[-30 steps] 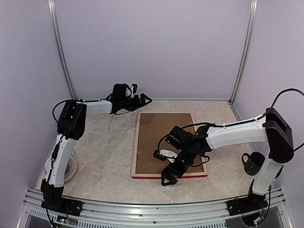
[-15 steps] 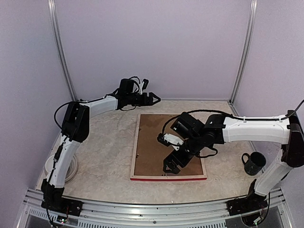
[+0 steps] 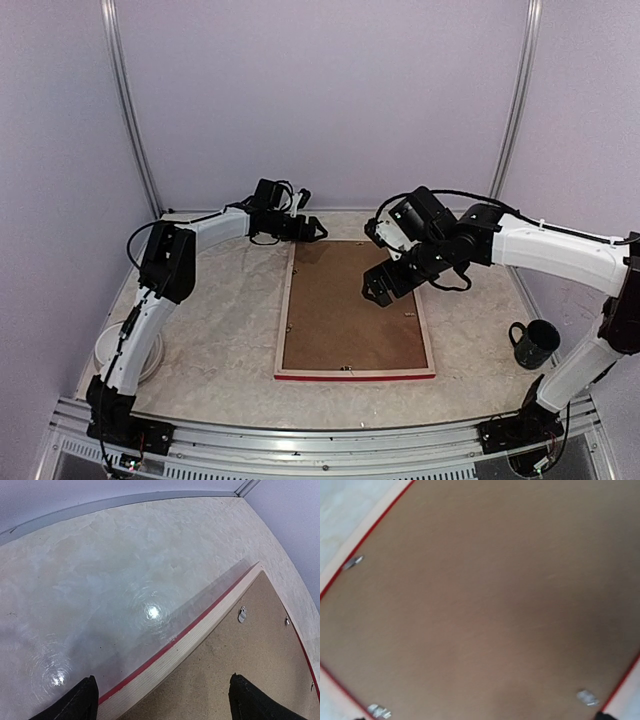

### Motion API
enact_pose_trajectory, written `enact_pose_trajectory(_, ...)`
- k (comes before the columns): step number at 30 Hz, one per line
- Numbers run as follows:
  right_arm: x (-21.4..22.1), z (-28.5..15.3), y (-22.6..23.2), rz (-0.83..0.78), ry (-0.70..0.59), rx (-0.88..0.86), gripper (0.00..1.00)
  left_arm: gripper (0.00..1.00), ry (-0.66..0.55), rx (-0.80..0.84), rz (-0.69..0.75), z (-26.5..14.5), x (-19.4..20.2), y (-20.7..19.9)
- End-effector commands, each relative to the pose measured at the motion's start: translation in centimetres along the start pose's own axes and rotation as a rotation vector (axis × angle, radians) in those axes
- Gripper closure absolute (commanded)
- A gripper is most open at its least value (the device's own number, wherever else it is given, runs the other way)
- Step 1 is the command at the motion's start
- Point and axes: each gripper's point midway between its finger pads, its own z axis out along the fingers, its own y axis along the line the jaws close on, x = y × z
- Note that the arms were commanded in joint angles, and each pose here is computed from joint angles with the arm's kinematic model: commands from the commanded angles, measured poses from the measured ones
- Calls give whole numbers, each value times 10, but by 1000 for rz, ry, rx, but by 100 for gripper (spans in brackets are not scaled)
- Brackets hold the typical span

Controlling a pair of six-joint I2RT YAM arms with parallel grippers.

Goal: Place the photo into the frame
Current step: Place the photo frame at the center of the board.

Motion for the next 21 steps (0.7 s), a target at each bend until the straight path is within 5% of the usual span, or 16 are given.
enact_pose_trajectory(1, -24, -4, -33, 32, -58, 68, 1, 11, 141, -30, -1, -5, 34, 6)
enact_pose_trajectory(12, -70, 27, -133, 170, -104, 255, 1, 11, 228, 94, 108, -16, 51, -29)
enact_pose_trajectory(21, -115, 89, -134, 143, -90, 147, 1, 11, 153, 172, 72, -30, 35, -37)
